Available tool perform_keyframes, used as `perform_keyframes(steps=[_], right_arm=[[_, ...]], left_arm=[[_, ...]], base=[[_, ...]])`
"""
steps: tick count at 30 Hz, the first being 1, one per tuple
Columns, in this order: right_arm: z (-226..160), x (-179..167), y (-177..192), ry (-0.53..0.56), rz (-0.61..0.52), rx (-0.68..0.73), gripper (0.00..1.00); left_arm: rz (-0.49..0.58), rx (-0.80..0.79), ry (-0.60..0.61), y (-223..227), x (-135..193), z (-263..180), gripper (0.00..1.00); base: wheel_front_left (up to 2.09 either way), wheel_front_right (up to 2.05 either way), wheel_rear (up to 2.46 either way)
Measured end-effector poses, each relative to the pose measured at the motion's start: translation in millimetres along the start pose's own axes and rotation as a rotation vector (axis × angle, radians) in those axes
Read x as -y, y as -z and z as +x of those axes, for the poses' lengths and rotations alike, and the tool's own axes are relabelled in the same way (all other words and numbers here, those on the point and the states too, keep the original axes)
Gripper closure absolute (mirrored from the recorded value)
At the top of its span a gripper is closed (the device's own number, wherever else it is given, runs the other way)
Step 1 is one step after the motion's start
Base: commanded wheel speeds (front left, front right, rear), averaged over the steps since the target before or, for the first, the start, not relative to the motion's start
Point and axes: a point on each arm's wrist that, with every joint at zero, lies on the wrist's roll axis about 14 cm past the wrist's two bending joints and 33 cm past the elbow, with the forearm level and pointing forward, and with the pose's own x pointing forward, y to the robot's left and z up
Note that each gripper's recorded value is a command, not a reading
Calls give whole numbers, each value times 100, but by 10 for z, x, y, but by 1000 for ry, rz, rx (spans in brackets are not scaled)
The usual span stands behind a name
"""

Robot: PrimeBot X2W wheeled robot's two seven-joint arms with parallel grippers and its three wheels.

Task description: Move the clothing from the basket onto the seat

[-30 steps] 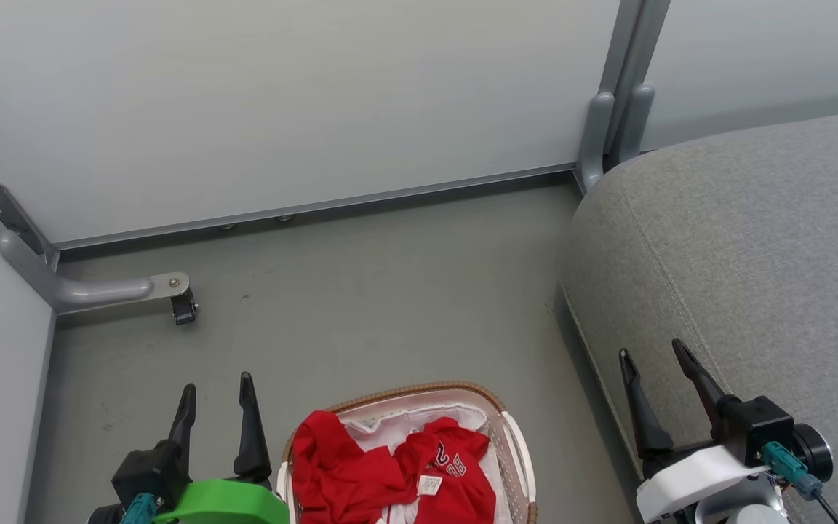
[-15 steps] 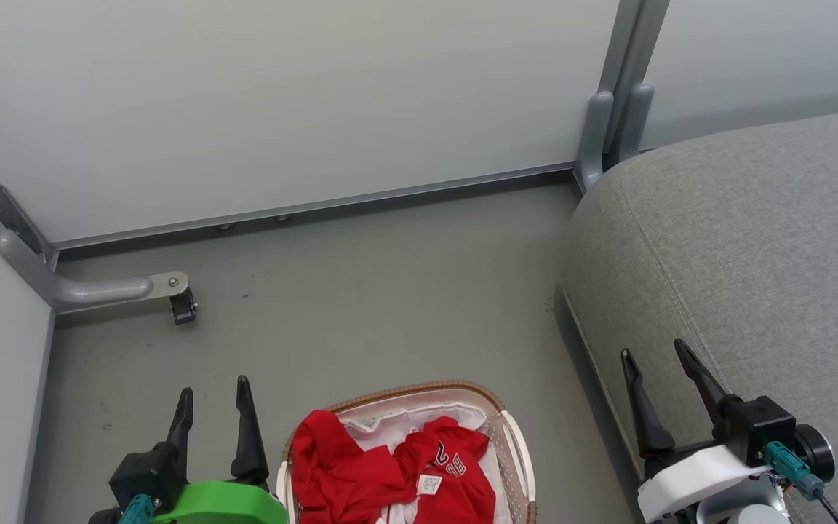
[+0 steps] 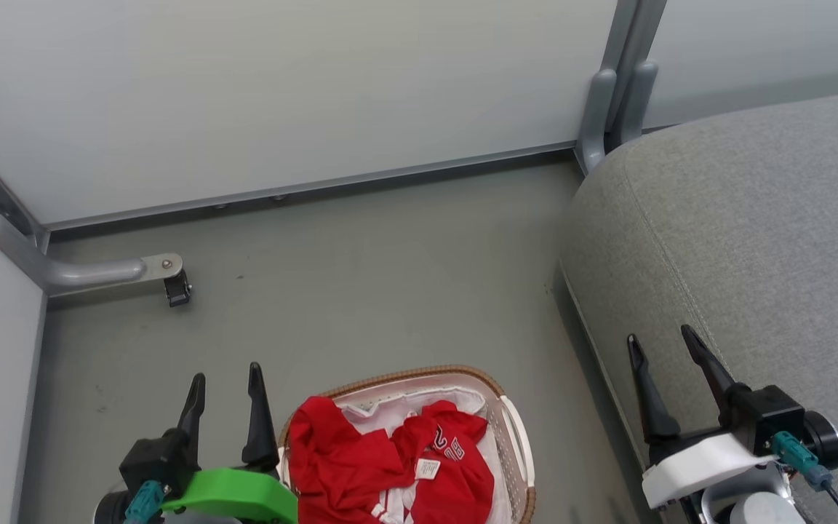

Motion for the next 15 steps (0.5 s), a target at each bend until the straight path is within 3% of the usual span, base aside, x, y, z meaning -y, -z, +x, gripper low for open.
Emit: perform_keyframes(steps=[8,15], right_arm=[[310,222,13,43,-31,12,0],[741,457,12,82,-61,54,0]], left_arm=[[57,-24,91,87,227,395,0],[127,-134,201,520,457,838,0]], base=[[0,0,0],[0,0,0]])
